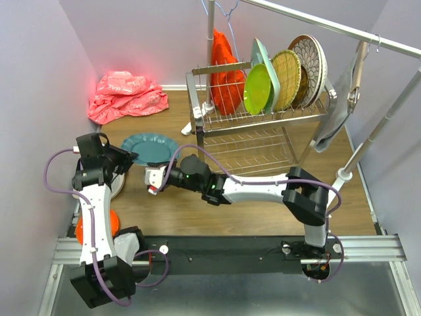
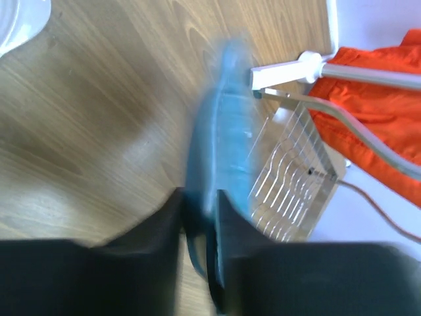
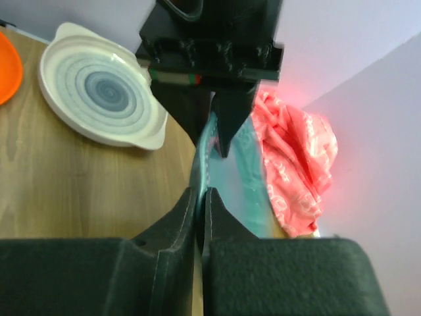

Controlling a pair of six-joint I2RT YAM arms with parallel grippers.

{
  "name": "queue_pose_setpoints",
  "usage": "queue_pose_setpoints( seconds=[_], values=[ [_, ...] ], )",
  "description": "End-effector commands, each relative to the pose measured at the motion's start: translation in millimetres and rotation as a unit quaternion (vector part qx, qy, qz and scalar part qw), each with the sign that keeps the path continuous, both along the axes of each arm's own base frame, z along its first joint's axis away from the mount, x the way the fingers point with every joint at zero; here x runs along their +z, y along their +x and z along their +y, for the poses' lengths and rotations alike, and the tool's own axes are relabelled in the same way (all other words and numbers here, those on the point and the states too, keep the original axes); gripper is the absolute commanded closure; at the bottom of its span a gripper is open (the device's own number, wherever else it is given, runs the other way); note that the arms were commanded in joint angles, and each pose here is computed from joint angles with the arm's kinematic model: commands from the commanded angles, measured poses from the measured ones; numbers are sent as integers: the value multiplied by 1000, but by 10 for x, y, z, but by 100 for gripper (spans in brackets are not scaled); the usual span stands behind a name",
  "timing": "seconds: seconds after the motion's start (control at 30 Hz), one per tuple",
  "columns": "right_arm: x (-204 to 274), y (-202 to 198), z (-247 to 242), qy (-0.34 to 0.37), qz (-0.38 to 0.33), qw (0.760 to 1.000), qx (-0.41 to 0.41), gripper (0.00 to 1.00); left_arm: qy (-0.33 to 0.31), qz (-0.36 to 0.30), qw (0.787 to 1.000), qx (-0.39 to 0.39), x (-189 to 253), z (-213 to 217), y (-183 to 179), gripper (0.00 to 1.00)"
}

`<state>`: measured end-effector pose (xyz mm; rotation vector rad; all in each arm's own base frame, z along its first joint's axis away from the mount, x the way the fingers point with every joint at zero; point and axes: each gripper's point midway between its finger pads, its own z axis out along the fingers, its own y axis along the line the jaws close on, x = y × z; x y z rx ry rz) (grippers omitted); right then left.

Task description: Load the plates into the dish rack

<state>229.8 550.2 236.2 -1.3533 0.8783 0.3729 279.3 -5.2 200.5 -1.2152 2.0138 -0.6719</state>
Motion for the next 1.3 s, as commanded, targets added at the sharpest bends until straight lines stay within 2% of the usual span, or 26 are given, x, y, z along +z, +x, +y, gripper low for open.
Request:
queue_pose_setpoints(
  seconds=[0.0, 0.07, 0.3, 0.47, 0.87, 1.0, 1.1, 1.27],
  values=[
    [779, -180, 13, 112, -58, 992, 18, 100, -1, -32, 999, -16, 62, -55, -15, 95],
    [719, -200, 0, 106, -56, 993, 20, 100, 3, -36, 999, -11, 79, -37, -12, 100],
    [648, -243, -50, 99, -53, 993, 26, 100, 6, -79, 997, 5, 288, -1, 57, 100],
    [603, -266, -59, 92, -59, 994, 28, 99, -20, -104, 994, 9, 377, -58, 76, 100],
    [516, -265, -85, 84, -58, 994, 28, 80, -50, -169, 984, 15, 567, -95, 101, 100],
    [474, -256, -105, 80, -56, 995, 26, 73, -56, -209, 976, 6, 710, -118, 135, 100],
    [468, -252, -117, 79, -56, 995, 23, 65, -62, -218, 974, 5, 730, -120, 151, 100],
    [481, -253, -125, 81, -54, 995, 21, 59, -62, -230, 971, 2, 777, -113, 184, 100]
  ],
)
